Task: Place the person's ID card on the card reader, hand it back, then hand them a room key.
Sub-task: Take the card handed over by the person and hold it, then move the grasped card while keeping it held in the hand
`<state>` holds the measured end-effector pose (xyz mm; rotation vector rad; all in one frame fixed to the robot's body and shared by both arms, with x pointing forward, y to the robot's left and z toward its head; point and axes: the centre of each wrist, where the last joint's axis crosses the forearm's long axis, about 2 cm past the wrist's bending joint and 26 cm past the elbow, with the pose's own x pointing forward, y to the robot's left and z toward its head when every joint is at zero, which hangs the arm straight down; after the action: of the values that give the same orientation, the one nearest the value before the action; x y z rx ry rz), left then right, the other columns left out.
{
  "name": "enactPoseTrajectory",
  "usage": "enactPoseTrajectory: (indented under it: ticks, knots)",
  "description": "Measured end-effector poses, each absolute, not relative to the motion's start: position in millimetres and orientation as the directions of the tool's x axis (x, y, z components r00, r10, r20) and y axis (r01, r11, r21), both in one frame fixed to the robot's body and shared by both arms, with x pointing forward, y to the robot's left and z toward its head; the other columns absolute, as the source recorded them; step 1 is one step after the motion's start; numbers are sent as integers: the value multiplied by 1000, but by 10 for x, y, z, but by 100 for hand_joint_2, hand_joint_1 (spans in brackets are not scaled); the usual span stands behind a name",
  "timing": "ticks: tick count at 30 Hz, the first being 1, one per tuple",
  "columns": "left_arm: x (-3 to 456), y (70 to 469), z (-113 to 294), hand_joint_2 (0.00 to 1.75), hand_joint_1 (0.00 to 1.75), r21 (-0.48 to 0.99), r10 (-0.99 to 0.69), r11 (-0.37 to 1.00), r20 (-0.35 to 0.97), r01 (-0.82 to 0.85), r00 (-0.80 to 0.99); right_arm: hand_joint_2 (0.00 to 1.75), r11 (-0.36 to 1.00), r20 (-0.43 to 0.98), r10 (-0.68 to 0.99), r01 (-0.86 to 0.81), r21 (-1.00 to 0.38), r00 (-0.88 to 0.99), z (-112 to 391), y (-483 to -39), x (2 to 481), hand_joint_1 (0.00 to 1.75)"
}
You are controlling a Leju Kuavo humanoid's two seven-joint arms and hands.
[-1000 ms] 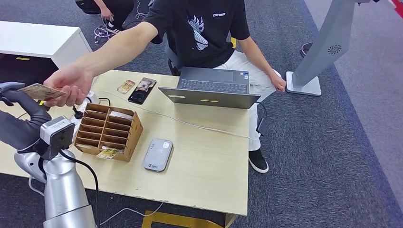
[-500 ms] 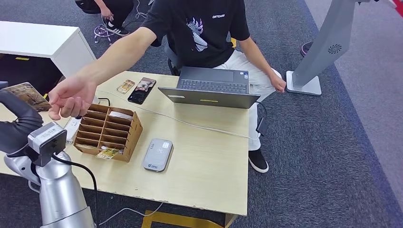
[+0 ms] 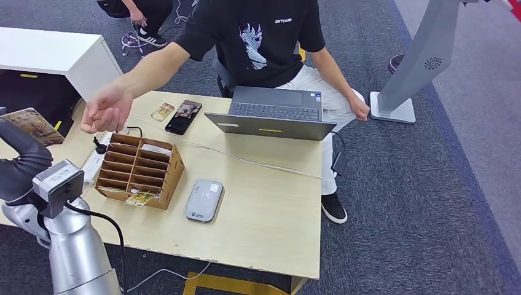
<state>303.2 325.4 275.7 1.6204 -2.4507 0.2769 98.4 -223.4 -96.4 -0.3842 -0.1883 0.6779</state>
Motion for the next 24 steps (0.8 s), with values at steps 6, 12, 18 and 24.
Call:
enactPoseTrajectory:
  ticks: [6, 12, 18, 24]
  knots:
    - [3030, 3252, 2759, 175, 175, -51, -886, 385, 259, -921, -385, 175, 712, 45, 642, -573, -405, 765, -964, -2234, 984, 0]
    - [3029, 3252, 2761, 175, 175, -52, -886, 385, 258, -921, -385, 175, 712, 45, 642, -573, -405, 765, -964, -2234, 984, 0]
    - [3029, 3252, 2761, 175, 175, -51, -886, 385, 258, -921, -385, 175, 712, 45, 642, -573, -405, 765, -964, -2234, 984, 0]
    - [3029, 3251, 2761, 175, 175, -52, -886, 386, 258, -921, -386, 175, 712, 45, 642, -573, -405, 765, -964, -2234, 984, 0]
